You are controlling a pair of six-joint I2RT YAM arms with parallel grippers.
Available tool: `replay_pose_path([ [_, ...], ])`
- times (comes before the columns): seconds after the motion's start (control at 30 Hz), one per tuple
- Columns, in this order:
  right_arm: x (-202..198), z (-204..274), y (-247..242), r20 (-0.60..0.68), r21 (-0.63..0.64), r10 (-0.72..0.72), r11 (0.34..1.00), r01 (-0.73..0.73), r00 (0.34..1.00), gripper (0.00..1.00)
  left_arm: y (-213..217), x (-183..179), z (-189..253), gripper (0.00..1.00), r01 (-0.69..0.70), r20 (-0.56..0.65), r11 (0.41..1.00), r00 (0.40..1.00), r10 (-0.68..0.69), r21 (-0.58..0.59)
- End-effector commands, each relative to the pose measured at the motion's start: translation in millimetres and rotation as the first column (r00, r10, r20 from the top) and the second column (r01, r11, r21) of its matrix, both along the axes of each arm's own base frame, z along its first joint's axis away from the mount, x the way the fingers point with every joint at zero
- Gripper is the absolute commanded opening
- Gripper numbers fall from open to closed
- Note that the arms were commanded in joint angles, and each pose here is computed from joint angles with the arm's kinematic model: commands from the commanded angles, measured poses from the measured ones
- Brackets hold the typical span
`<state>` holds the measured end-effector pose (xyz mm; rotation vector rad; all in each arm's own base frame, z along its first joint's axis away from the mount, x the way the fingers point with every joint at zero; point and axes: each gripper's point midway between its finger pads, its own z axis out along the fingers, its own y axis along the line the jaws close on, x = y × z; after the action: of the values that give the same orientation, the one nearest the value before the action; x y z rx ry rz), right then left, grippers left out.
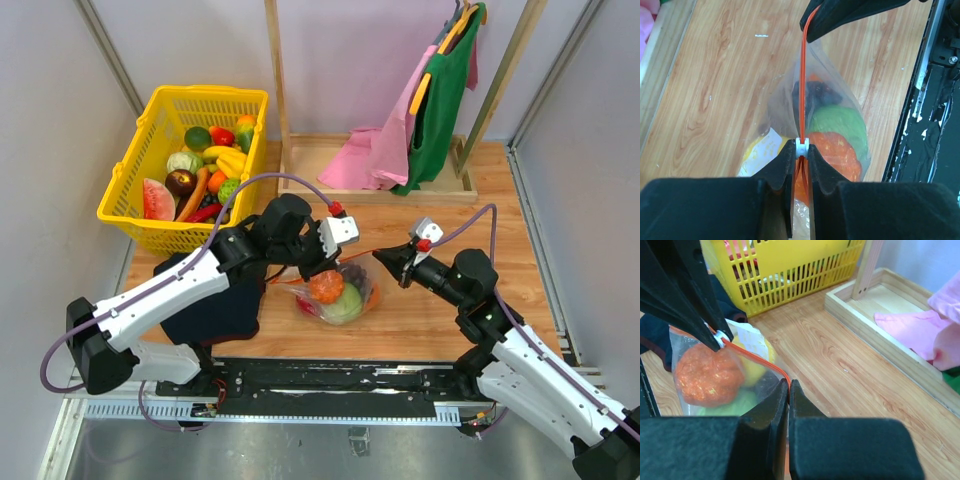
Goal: Place the food in the zip-top bag and seal the zipper
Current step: Zip the zipper food storage bag at the center of the board.
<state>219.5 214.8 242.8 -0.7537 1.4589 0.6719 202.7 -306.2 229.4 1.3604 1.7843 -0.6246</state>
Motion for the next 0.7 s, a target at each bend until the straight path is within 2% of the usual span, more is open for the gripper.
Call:
replay_pose_path([
  [0.0, 19.1, 14.5, -21.2, 0.024, 0.023, -0.157, 0.987, 0.157, 0.987, 0.00, 21.6, -4.2, -3.9, 0.11, -0.049, -0.015, 0.998, 0.999, 0.049, 0.046],
  [0.23, 32.0, 2.5, -35.5, -0.057, -0.040, -0.270, 0.963, 0.268, 0.961, 0.00, 25.1, 0.2, 3.5, 0.01, -0.047, 0.007, 0.998, 0.999, 0.047, 0.039],
  [0.67, 39.3, 8.4, -85.2, -0.070, -0.036, -0.514, 0.858, 0.513, 0.855, 0.00, 44.1, 5.3, 6.0, 0.00, -0.091, 0.034, 0.993, 0.995, 0.089, 0.070],
])
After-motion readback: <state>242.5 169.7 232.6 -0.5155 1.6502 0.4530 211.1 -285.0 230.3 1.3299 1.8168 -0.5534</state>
